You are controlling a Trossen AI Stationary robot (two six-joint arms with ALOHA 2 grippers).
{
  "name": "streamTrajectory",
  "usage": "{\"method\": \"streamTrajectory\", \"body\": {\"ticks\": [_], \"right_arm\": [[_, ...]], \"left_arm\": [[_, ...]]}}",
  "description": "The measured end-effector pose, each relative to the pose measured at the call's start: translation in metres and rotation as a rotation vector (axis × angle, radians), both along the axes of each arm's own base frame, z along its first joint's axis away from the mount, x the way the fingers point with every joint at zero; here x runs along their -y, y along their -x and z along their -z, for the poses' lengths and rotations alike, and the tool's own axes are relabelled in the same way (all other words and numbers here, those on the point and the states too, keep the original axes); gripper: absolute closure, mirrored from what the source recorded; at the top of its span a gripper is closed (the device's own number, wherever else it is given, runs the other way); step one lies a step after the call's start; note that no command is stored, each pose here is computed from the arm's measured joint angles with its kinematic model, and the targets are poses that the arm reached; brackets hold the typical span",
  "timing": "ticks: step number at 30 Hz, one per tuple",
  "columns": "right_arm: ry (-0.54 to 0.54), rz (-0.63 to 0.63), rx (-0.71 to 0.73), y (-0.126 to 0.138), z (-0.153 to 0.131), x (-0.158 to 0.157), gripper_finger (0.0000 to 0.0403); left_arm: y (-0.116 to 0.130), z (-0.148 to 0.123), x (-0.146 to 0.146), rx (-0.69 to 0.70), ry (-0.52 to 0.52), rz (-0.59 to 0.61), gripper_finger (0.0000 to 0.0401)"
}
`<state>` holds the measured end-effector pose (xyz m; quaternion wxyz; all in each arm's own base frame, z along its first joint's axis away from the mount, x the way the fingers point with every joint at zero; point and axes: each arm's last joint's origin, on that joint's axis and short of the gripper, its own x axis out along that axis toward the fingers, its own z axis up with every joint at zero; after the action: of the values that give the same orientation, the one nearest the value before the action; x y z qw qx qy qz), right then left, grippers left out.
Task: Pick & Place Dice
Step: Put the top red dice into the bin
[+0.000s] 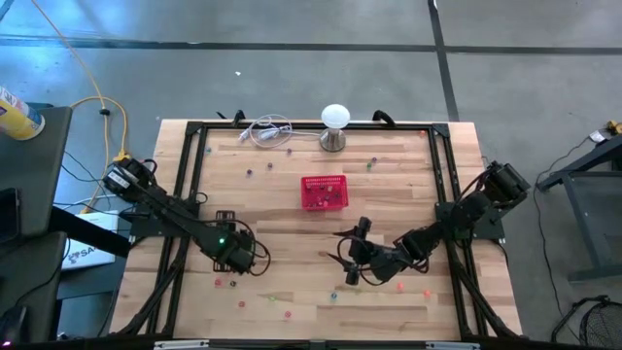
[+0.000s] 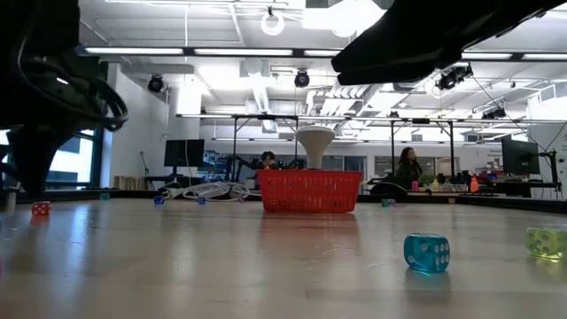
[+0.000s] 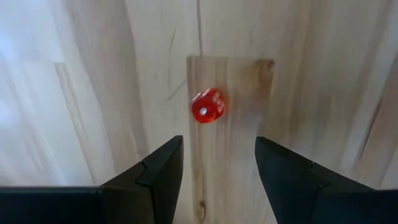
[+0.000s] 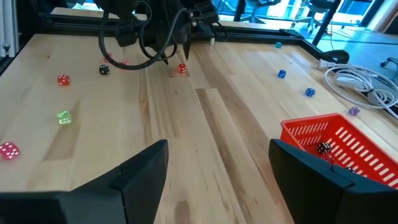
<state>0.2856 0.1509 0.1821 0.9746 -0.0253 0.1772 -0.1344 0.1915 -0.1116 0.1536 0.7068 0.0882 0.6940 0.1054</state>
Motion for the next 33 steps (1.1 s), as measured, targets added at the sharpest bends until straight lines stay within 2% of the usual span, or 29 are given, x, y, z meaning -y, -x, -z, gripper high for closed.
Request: {"method": "streamTrajectory", "body": {"ticks": [6,10,15,23,27,33], "right_arm": [[-0.006,0.007,0.001,-0.001,0.000,0.002,0.0133],[-0.017,-0.013,-0.005,-0.001,0.000,0.002,0.0133],[-0.018,-0.015,-0.005,-0.001,0.000,0.002,0.0133],[-0.031,-0.044,-0.014,-0.002,0.001,0.001,0.0133],[-0.031,-0.044,-0.014,-0.002,0.001,0.001,0.0133],[-0.032,-0.044,-0.013,-0.002,0.001,0.001,0.0133]], "left_arm": [[0.000,0.004,-0.005,-0.009,0.003,-0.021,0.0211],[-0.004,0.005,-0.014,-0.050,0.069,-0.059,0.0211],[-0.008,0.003,-0.025,-0.053,0.108,-0.040,0.0211],[-0.004,-0.011,-0.037,0.075,0.195,-0.059,0.0210],[0.006,-0.004,-0.041,0.085,0.232,-0.084,0.0210],[0.007,0.006,-0.041,0.130,0.270,-0.087,0.0210]]}}
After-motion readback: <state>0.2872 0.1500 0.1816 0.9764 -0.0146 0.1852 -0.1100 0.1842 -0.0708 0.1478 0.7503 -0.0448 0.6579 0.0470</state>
